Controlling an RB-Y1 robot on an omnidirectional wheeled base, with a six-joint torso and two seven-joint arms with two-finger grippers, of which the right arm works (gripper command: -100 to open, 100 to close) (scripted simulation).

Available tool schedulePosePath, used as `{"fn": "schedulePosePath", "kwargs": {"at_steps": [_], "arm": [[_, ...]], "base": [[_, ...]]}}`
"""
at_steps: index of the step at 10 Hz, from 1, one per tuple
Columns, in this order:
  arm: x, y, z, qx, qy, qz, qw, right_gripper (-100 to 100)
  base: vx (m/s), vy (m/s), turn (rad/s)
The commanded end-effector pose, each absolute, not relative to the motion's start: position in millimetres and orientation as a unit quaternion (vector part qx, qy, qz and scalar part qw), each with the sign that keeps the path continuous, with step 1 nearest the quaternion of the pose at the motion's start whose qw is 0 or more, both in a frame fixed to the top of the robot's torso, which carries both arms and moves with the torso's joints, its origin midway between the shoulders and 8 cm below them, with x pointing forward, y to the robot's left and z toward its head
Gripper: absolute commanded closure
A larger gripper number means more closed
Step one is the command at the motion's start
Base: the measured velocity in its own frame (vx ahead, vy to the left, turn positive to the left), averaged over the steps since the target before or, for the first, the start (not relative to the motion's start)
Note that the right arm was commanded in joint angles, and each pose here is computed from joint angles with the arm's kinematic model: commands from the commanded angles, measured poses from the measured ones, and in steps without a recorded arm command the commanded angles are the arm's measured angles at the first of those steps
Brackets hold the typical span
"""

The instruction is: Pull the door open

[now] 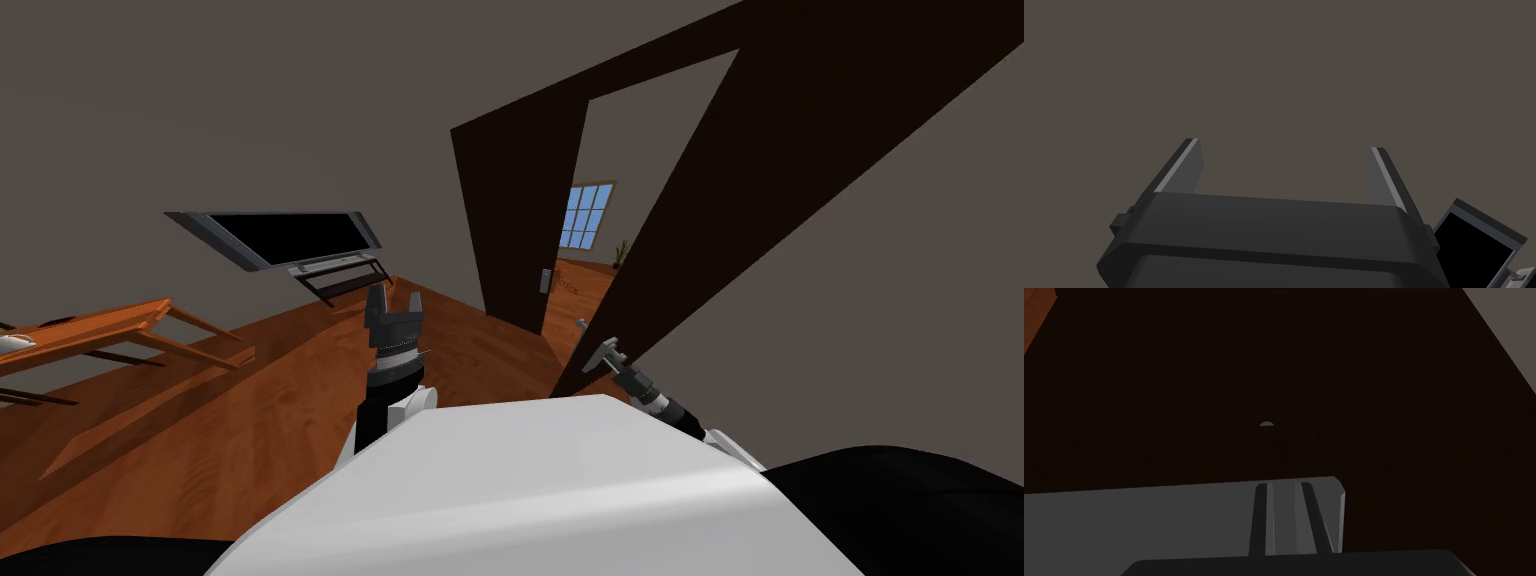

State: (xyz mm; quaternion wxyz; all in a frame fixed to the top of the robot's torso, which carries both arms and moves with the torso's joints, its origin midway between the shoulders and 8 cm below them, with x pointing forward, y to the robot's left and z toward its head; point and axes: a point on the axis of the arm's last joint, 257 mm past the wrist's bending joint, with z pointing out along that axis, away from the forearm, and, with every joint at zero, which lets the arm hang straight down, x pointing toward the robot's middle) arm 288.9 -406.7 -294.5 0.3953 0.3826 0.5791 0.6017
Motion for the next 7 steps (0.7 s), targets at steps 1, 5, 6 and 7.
{"fn": "schedulePosePath", "kwargs": {"at_steps": [1, 5, 6, 7], "arm": [[284.7, -400.2, -294.8, 0.375, 0.581, 0.609, 0.389, 100], [270.6, -427.1, -296.2, 0.396, 0.582, 0.588, 0.399, -100], [266.7, -433.0, -296.2, 0.4, 0.582, 0.583, 0.401, -100], [268.5, -430.4, -296.7, 0.398, 0.582, 0.586, 0.4, -100]], "base": [[-0.001, 0.075, 0.03], [-0.143, -0.106, -0.127], [-0.163, -0.14, -0.12], [-0.074, -0.069, -0.019]]}}
